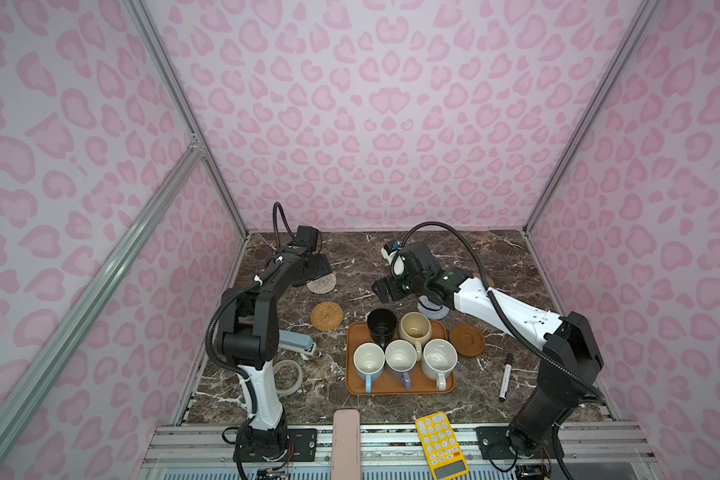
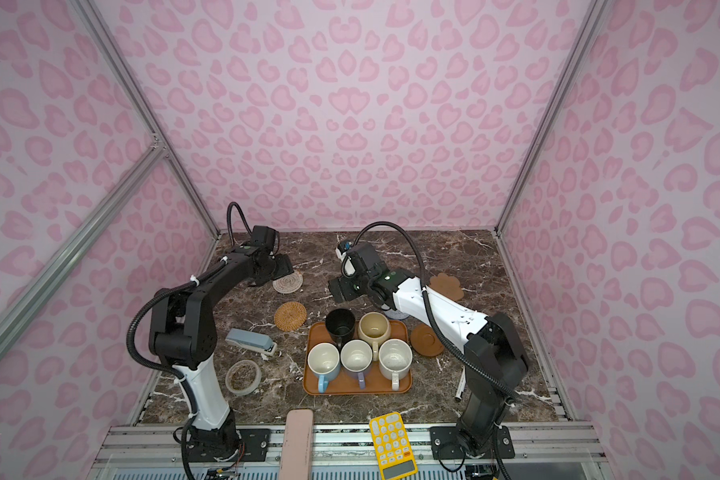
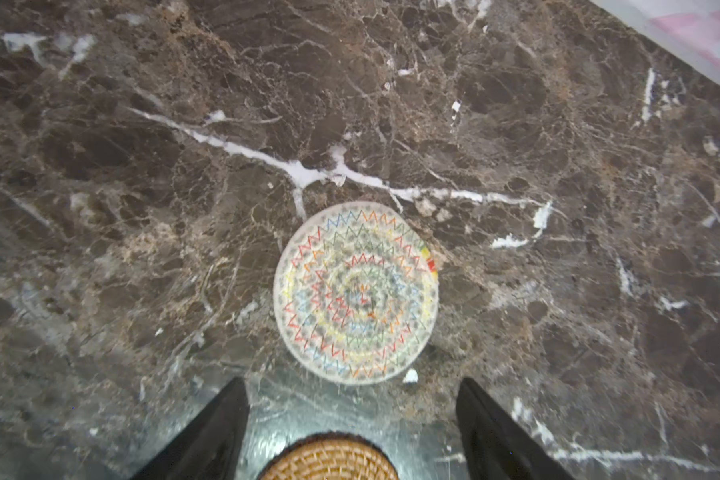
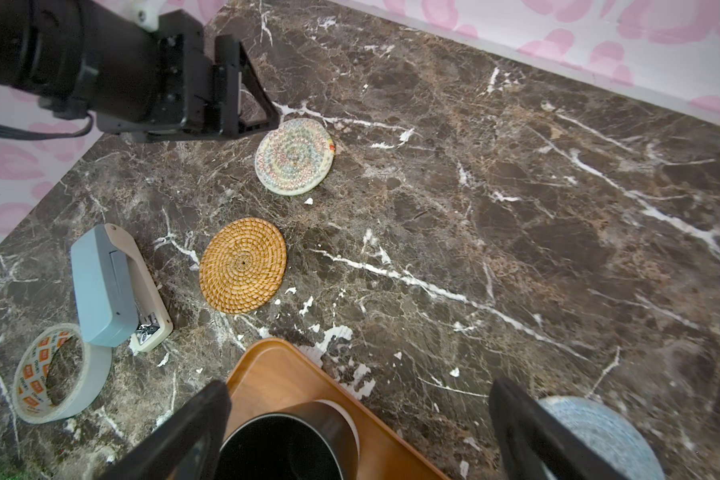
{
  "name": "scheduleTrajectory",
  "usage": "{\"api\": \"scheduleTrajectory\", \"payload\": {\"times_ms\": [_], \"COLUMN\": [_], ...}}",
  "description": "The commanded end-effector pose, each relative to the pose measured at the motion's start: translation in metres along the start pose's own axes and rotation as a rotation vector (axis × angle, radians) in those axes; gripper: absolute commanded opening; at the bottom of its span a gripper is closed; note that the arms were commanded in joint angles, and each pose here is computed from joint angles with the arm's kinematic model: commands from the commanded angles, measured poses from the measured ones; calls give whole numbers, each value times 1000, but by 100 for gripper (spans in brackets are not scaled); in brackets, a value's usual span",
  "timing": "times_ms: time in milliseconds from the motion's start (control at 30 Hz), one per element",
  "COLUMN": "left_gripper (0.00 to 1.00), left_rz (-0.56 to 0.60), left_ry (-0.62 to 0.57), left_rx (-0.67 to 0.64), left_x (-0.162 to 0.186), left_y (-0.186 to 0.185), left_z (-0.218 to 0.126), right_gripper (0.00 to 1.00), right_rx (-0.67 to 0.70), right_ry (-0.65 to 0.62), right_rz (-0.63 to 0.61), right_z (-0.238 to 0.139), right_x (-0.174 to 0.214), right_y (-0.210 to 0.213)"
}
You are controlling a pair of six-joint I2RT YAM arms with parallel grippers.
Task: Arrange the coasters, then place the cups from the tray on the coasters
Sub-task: 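Move the left gripper over the rattan coaster while the right moves above the tray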
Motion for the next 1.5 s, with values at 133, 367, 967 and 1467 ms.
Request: {"api": "scheduleTrajectory", "payload": {"times_ms": [133,367,967,1467], "left_gripper": [76,74,65,65], "left_rz": [15,15,-2,-20], "left_ry": [79,130,196,173], "left_rx": [-100,-151,-88,-55], "left_x": [-1,4,36,27], "left_y": [2,5,2,-13], "left_z": [35,60,58,53], "right_gripper": [96,94,93,93], "right_rx": [5,-10,6,25], "right_ry": [72,108,90,114], "right_rz": [4,12,5,9], "right_z": [14,22,15,15], "right_x": [6,6,4,15], "right_y": [0,2,0,-6]}}
Point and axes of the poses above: each gripper's point midway between its finger pads, its own z axis out along the fingers, its own y axis along the line the jaws close on, x = y × z, the point moved 8 cm from there along -z, back along the fingers, and after that the axes turned 5 degrees about z, right-handed, at the moved point
